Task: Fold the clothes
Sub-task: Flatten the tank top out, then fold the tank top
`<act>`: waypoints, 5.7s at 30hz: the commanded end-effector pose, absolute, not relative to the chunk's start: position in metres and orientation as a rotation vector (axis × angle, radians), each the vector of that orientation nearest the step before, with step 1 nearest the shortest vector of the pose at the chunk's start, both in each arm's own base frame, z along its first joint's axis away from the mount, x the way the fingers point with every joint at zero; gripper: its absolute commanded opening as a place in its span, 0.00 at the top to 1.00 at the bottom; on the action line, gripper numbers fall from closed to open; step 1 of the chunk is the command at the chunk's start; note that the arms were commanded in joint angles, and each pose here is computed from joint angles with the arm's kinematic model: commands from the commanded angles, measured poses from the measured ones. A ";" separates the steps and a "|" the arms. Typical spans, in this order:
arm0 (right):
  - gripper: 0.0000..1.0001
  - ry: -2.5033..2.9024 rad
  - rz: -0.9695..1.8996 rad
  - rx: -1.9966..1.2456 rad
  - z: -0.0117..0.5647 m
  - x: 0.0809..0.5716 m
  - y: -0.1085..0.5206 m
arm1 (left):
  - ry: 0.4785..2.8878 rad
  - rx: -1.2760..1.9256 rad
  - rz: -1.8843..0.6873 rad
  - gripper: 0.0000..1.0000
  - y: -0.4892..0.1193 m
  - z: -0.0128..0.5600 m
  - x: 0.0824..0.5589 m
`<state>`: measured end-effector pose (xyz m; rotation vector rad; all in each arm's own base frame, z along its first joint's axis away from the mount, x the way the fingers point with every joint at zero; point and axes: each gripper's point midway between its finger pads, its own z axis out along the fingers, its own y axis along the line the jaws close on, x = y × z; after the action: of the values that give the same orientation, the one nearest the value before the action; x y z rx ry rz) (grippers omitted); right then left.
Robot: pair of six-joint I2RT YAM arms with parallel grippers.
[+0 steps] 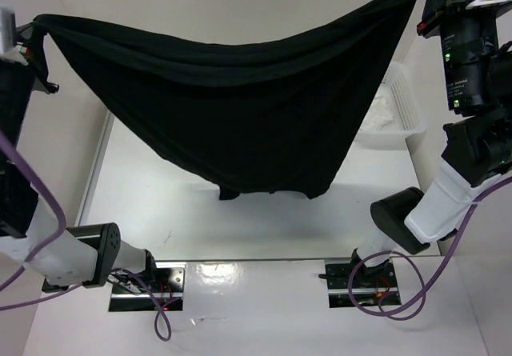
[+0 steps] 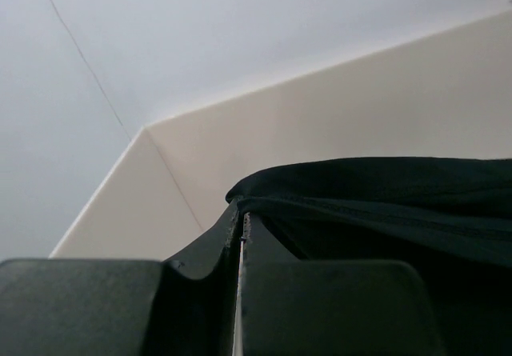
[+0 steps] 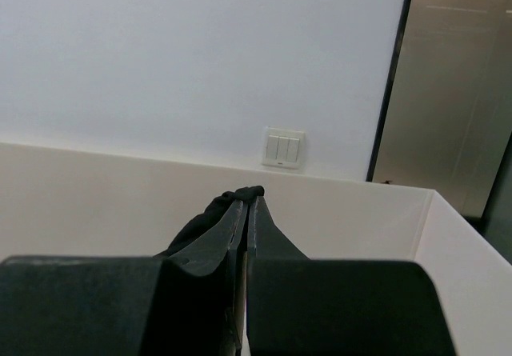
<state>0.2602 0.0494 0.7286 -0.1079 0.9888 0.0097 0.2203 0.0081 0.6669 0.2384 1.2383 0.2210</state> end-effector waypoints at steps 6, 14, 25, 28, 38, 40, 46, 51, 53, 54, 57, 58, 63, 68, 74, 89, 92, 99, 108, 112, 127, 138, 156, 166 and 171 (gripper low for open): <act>1.00 1.031 -0.012 -0.080 0.716 0.307 0.059 | 1.271 0.227 0.203 1.00 0.016 0.661 0.271; 1.00 1.009 -0.038 0.010 0.722 0.311 0.057 | 1.183 0.172 0.247 1.00 0.023 0.684 0.257; 1.00 0.927 0.016 0.020 0.746 0.251 0.041 | 1.055 0.160 0.272 1.00 0.016 0.712 0.196; 1.00 0.915 0.040 0.005 0.748 0.232 0.037 | 1.030 0.168 0.260 1.00 0.010 0.716 0.176; 1.00 0.833 0.128 -0.097 0.761 0.177 0.037 | 0.878 0.154 0.276 1.00 -0.002 0.735 0.090; 1.00 0.809 0.144 -0.095 0.765 0.166 0.035 | 0.861 0.154 0.278 1.00 -0.003 0.736 0.080; 1.00 0.782 0.169 -0.116 0.769 0.158 0.038 | 0.826 0.142 0.311 1.00 -0.002 0.738 0.057; 1.00 0.800 0.173 -0.141 0.766 0.171 0.048 | 0.857 0.166 0.314 1.00 -0.003 0.734 0.072; 1.00 0.831 0.170 -0.153 0.760 0.187 0.055 | 0.896 0.175 0.305 1.00 -0.002 0.729 0.089; 1.00 0.841 0.169 -0.157 0.758 0.193 0.058 | 0.921 0.188 0.295 1.00 -0.003 0.725 0.102; 1.00 0.906 0.136 -0.179 0.745 0.225 0.071 | 1.038 0.225 0.256 1.00 -0.001 0.706 0.157; 1.00 0.931 0.133 -0.189 0.739 0.238 0.077 | 1.080 0.221 0.240 1.00 0.002 0.697 0.173; 1.00 1.081 0.070 -0.258 0.696 0.314 0.110 | 1.338 0.250 0.165 1.00 0.012 0.634 0.281; 1.00 1.202 0.033 -0.298 0.651 0.383 0.122 | 1.534 0.251 0.129 1.00 0.026 0.573 0.361; 1.00 1.318 0.005 -0.311 0.596 0.464 0.119 | 1.657 0.221 0.091 1.00 0.037 0.517 0.426; 1.00 1.559 -0.075 -0.359 0.448 0.600 0.112 | 1.869 0.187 0.134 1.00 0.042 0.415 0.528; 1.00 1.609 -0.083 -0.383 0.413 0.621 0.112 | 1.934 0.179 0.117 1.00 0.043 0.384 0.542; 1.00 1.807 -0.092 -0.488 0.328 0.636 0.092 | 2.087 0.173 0.086 1.00 0.043 0.307 0.550; 1.00 1.976 -0.116 -0.559 0.314 0.597 0.033 | 2.179 0.208 0.055 1.00 0.039 0.280 0.496; 1.00 2.047 -0.054 -0.645 0.307 0.569 0.025 | 2.230 0.241 0.068 1.00 0.045 0.262 0.468; 1.00 2.255 0.081 -0.780 0.268 0.515 0.025 | 2.388 0.348 0.108 1.00 0.046 0.203 0.396; 1.00 2.370 0.127 -0.840 0.236 0.486 0.024 | 2.433 0.361 0.140 1.00 0.050 0.184 0.378; 0.99 2.574 -0.117 -1.084 0.159 0.411 0.004 | 2.534 0.466 0.146 1.00 0.050 0.158 0.338; 0.80 2.700 -0.123 -1.284 0.114 0.358 0.012 | 2.598 0.533 0.268 1.00 0.063 0.145 0.295; 0.53 2.789 -0.126 -1.414 0.099 0.326 0.013 | 2.630 0.620 0.373 0.89 0.075 0.138 0.268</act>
<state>0.3390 0.0137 0.0808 -1.3411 2.8144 -0.0586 0.2832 0.0613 0.1300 0.5627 2.6291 0.2612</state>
